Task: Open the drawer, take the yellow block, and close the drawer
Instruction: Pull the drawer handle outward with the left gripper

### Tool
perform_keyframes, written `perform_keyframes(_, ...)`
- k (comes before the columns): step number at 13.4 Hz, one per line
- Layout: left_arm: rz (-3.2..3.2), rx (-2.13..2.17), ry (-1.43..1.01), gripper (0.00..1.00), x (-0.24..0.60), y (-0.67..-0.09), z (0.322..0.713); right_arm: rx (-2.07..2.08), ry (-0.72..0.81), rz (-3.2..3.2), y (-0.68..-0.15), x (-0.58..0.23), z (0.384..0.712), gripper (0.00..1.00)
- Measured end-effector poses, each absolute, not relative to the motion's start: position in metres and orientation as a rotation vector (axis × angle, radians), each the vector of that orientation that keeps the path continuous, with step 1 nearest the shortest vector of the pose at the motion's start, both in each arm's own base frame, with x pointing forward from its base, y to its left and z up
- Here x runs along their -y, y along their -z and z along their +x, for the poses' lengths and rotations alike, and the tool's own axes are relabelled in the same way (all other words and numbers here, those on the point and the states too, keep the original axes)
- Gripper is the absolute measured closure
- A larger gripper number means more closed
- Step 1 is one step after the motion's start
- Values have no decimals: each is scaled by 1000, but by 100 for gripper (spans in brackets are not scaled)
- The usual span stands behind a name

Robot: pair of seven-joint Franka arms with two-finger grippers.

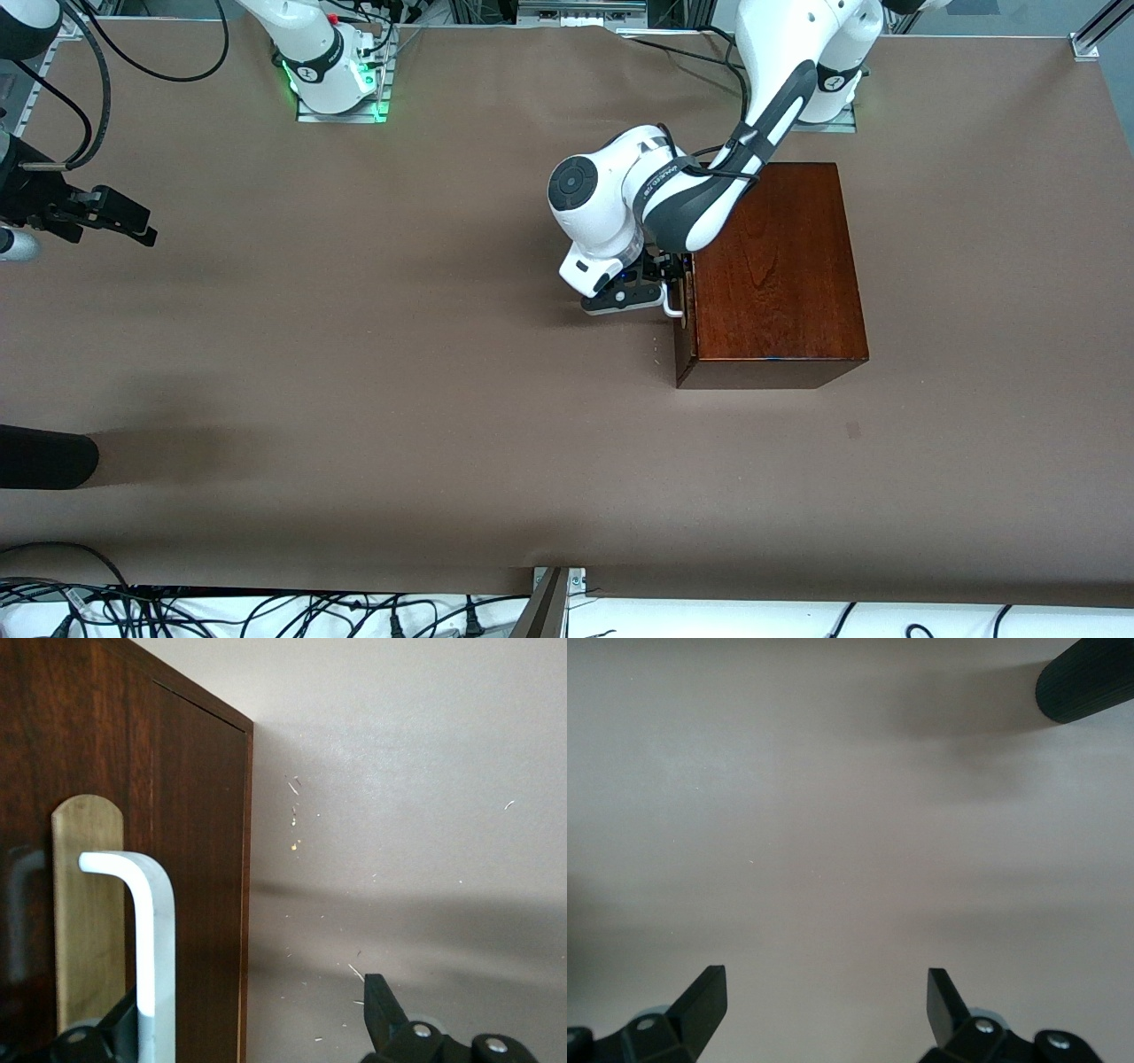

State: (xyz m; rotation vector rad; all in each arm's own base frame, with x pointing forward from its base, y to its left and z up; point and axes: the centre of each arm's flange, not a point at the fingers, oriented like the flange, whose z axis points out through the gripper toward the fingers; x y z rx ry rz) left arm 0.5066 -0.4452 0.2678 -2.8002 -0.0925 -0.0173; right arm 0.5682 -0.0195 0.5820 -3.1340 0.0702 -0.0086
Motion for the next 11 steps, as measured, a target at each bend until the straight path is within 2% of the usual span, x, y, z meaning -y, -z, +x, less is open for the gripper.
perform_keyframes(11,-2928,116,75,0,508,-280,498,-67,9,-3134,-582,18,568,0)
